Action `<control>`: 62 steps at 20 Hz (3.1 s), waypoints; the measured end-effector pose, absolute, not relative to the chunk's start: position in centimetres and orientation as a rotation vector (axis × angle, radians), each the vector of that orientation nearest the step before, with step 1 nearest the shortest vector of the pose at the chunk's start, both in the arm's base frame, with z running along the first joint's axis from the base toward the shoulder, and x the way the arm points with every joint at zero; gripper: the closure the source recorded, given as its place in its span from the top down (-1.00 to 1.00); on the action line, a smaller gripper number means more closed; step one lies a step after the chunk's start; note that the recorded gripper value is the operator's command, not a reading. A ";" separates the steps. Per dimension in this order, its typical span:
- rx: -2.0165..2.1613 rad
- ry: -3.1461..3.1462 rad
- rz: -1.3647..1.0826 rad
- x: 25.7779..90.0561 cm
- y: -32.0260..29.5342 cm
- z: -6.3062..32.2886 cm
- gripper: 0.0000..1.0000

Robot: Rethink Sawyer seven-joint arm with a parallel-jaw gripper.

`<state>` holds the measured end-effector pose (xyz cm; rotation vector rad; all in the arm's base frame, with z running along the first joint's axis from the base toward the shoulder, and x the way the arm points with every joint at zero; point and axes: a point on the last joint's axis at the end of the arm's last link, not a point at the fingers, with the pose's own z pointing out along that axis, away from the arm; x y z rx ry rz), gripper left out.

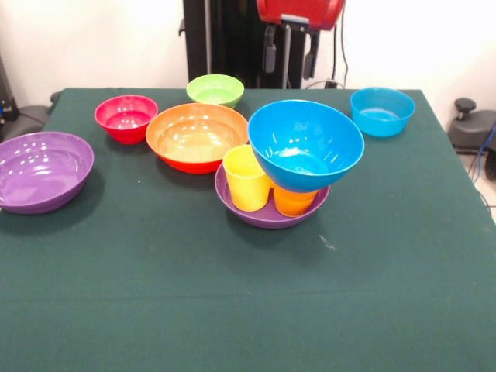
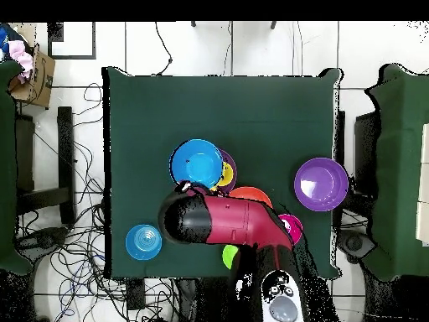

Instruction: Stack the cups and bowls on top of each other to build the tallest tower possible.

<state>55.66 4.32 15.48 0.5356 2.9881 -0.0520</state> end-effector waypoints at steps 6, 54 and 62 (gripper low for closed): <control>0.543 2.992 -0.063 56.9 3.8 17.1 1.00; 0.653 3.090 0.013 70.1 -1.8 20.4 1.00; 0.749 3.113 0.025 69.1 -9.1 16.9 1.00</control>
